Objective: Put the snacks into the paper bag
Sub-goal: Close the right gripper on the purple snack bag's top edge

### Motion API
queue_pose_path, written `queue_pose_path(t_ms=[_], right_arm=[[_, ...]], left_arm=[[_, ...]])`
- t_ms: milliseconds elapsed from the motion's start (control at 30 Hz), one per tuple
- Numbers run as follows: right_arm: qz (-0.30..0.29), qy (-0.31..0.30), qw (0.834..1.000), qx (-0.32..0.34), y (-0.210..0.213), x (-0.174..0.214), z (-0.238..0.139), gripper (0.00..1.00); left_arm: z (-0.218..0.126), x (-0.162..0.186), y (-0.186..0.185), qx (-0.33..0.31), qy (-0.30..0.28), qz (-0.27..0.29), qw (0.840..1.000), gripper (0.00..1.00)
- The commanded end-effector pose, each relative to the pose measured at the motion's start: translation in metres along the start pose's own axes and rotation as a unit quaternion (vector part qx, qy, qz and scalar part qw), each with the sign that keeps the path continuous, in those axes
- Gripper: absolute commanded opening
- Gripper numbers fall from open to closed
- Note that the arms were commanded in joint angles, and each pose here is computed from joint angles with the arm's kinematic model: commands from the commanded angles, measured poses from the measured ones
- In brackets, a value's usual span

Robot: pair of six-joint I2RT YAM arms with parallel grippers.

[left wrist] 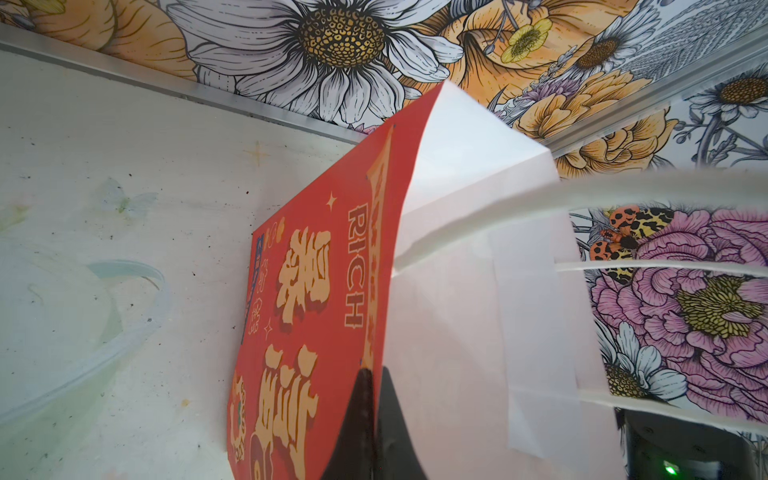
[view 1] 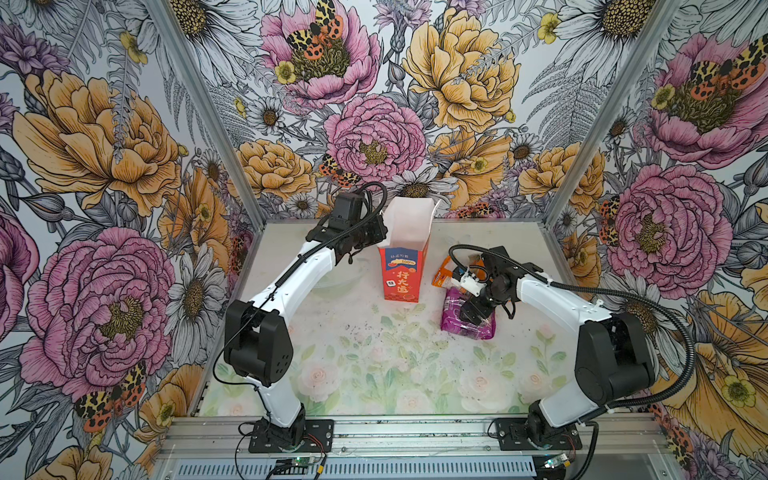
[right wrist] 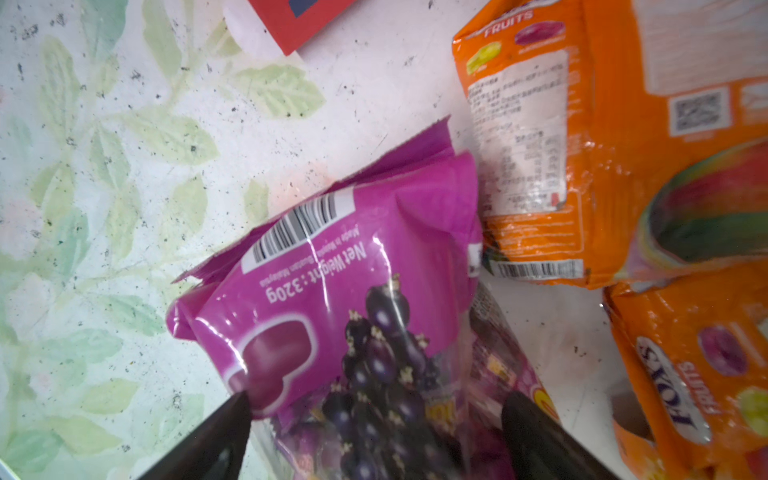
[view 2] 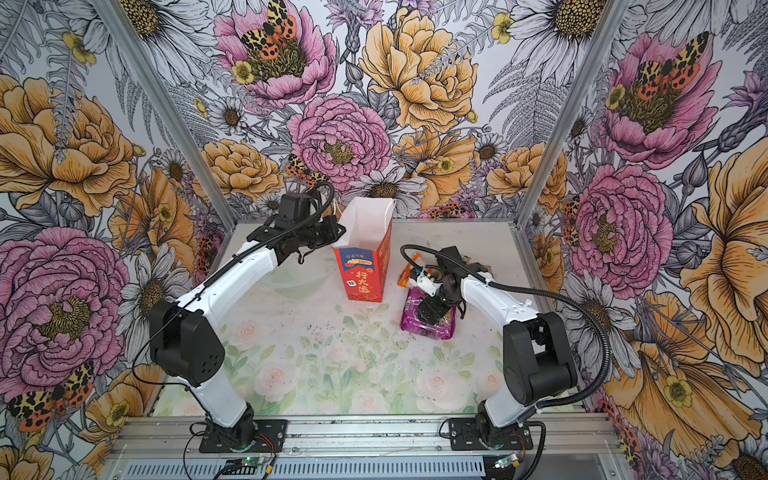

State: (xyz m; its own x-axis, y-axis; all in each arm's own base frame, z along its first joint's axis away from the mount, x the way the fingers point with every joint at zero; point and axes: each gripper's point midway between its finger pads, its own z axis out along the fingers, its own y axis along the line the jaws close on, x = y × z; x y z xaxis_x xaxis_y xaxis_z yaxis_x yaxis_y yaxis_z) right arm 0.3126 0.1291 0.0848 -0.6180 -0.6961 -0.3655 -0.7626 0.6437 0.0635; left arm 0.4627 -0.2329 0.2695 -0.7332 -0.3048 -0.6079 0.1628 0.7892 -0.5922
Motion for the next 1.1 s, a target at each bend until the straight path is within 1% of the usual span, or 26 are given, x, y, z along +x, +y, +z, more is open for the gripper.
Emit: queue_pose_path(t_ms=[0,300,533,800,967,1067], right_arm=[[-0.015,0.033,0.999,-0.002,0.002,0.012,0.014,0.95],[-0.019,0.089,0.996,-0.004,0.003,0.033,0.034,0.95],[-0.017,0.11,0.994,-0.006,0.003,0.041,0.043,0.93],[-0.015,0.142,0.99,-0.001,0.001,0.054,0.053,0.89],[-0.01,0.157,0.988,0.0,0.0,0.06,0.057,0.84],[-0.012,0.156,0.988,0.001,0.001,0.059,0.058,0.77]], left_arm=[[0.002,-0.002,-0.003,0.0,-0.009,-0.005,1.0,0.0],[0.001,-0.003,-0.001,-0.002,-0.01,-0.006,1.0,0.0],[0.004,-0.001,0.001,-0.005,-0.009,-0.01,1.0,0.0],[0.007,0.001,0.005,-0.011,-0.007,-0.014,1.0,0.0],[0.01,0.004,0.007,-0.015,-0.003,-0.02,1.0,0.0],[0.011,0.006,0.009,-0.019,-0.002,-0.022,1.0,0.0]])
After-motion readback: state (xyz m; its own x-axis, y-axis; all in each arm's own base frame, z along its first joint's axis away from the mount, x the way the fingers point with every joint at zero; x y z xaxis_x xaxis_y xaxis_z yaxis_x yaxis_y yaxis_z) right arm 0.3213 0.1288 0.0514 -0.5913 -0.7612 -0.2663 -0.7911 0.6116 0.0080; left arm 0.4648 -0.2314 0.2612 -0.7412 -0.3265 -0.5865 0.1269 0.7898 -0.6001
